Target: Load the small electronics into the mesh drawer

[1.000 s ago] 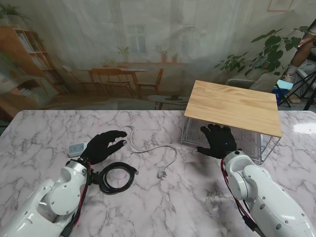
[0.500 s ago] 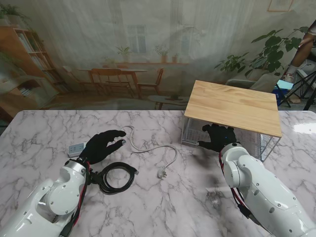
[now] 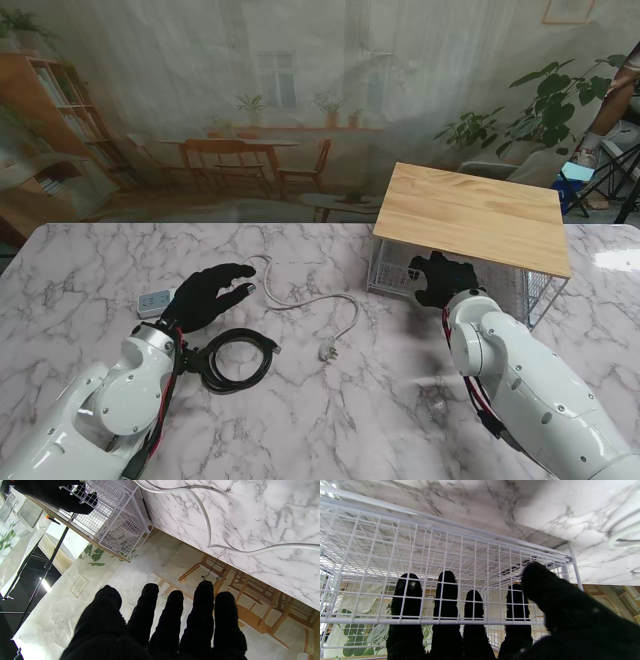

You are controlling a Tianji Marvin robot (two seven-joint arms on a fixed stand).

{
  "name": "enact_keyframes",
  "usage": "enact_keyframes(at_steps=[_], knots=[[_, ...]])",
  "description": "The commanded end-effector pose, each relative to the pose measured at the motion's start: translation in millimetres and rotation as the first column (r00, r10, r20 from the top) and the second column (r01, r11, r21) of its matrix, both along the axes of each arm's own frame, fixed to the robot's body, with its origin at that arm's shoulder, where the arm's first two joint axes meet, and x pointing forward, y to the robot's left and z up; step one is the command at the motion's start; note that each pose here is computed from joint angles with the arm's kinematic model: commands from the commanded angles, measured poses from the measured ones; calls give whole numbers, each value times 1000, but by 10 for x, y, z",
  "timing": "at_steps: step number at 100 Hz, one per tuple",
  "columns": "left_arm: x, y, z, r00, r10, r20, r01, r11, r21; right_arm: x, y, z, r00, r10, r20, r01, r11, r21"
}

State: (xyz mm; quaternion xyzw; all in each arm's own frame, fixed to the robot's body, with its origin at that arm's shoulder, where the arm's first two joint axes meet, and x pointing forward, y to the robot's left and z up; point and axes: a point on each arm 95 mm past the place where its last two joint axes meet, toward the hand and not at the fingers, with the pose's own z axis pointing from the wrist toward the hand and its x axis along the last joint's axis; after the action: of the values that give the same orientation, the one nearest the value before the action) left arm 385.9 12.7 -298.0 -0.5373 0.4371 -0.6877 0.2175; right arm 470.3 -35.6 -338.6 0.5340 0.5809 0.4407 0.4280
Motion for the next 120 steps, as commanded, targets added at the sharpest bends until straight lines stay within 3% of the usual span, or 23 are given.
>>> enact_keyframes(at_steps=[1,47,83,120], knots=[[-1,-18,-25,1000,-9,-15,9,1000,5,-26,11,2,1000,7,4,-7,1000,-1],[3,-29,-38,1000,-12,-19,13,1000,10,-159,99,-11,998,55,-42,-54,998,8],[2,-40,-49,1000,-15,-26,16,1000,12,-384,176,108,990,134,-53,-134,991,-1],[6,-49,-55,999,-16,-30,17,1000,14,-554,236,91,983,169,-67,-168,986,22]])
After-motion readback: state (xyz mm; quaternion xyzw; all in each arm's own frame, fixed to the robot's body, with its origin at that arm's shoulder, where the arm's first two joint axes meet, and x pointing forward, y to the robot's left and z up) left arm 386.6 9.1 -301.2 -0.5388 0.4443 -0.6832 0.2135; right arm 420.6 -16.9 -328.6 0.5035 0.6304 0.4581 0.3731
